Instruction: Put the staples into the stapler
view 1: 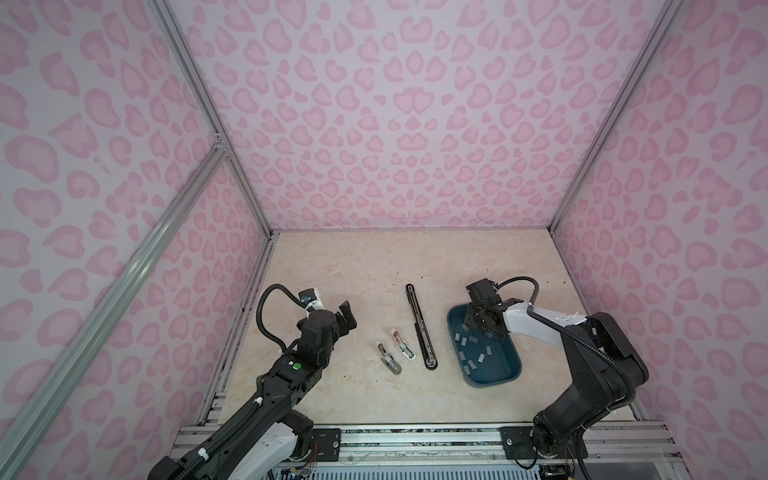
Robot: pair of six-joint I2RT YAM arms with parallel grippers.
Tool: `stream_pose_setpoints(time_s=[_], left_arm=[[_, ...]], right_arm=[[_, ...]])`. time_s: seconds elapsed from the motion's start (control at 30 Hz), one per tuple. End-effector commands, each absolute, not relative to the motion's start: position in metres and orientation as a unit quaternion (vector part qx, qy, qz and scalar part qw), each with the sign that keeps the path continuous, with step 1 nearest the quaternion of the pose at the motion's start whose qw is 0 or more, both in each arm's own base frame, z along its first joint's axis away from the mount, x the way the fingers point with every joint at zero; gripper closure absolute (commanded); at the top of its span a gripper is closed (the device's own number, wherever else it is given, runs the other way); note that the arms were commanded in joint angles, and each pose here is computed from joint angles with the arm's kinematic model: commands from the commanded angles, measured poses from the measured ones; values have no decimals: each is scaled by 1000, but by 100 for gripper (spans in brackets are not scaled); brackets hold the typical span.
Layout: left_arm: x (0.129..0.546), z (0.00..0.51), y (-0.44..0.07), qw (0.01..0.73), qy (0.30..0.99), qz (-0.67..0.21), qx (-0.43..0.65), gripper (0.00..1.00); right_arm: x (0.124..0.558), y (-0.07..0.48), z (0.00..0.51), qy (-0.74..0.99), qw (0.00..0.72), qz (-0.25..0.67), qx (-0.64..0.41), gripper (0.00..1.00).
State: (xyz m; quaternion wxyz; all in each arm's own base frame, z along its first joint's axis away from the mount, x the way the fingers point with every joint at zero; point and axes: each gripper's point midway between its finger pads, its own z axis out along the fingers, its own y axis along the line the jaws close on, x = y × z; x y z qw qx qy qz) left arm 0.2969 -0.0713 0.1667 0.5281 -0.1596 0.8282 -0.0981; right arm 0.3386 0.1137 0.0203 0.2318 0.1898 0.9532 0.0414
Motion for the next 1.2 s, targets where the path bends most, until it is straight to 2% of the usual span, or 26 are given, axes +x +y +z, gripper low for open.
stream_pose_setpoints(time_s=[0.0, 0.3, 0.63, 0.9, 1.17], left_arm=[[297, 170, -68, 535, 823, -95, -165, 3], [296, 170, -68, 535, 823, -95, -164, 3], [299, 168, -71, 530, 827, -98, -162, 3], [300, 166, -72, 527, 829, -97, -162, 3], [299, 167, -71, 528, 828, -95, -163, 3]], right_arm=[[325, 113, 12, 959, 207, 42, 188, 73], [320, 111, 24, 957, 230, 39, 174, 67], [318, 118, 13, 962, 218, 29, 163, 66], [320, 118, 10, 964, 213, 19, 160, 68], [320, 119, 8, 965, 209, 20, 158, 75]])
